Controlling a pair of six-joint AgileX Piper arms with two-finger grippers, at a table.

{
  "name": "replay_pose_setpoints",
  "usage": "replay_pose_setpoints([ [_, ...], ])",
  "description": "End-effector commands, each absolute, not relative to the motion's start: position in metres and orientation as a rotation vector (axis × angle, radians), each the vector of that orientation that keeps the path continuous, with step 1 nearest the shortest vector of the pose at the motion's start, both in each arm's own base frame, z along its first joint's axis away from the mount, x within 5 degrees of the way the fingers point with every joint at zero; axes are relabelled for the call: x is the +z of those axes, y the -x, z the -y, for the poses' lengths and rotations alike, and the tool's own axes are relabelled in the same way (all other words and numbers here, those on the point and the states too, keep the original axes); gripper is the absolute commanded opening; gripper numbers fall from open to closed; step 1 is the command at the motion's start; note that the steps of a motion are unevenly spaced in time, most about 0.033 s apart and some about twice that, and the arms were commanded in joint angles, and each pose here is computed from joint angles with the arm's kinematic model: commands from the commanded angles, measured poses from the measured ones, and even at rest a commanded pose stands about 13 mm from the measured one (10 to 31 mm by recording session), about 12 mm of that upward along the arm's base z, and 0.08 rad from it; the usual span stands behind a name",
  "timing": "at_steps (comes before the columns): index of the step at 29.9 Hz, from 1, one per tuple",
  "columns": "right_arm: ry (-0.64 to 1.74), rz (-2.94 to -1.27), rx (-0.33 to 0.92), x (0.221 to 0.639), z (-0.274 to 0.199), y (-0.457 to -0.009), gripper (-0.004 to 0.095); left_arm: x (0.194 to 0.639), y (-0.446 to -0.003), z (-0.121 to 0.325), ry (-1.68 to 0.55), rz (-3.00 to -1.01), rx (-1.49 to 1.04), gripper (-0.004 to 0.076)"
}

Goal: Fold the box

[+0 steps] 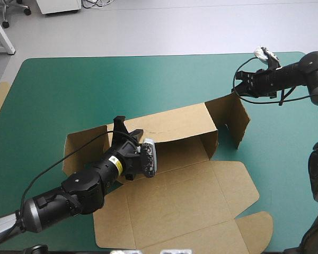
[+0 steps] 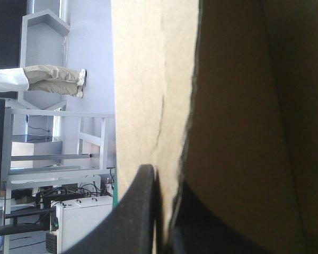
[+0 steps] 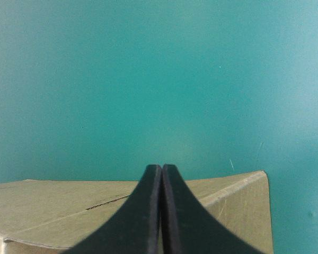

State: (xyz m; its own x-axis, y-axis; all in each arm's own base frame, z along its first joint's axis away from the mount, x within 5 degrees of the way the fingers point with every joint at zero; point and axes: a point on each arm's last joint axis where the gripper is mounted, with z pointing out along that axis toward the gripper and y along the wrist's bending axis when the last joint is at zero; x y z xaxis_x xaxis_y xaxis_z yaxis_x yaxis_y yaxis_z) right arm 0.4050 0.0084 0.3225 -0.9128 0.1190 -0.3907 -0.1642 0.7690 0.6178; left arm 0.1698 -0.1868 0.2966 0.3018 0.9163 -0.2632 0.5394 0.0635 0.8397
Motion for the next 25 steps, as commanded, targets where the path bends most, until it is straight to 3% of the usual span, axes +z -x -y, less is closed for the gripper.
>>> replay_pose_setpoints([
  [1, 0.092, -2.456, 0.989, 0.356, -0.016, -0.390, -0.0019, 0.291, -0.164, 0.194, -1.565, -1.444, 0.339, -0.0010],
  [12, 0.109, -2.479, 1.029, 0.346, -0.020, -0.368, -0.0019, 0.291, -0.164, 0.195, -1.550, -1.451, 0.317, -0.0010],
  [25, 0.126, -2.485, 0.987, 0.357, -0.023, -0.337, -0.0019, 0.291, -0.164, 0.195, -1.548, -1.453, 0.316, -0.0010],
])
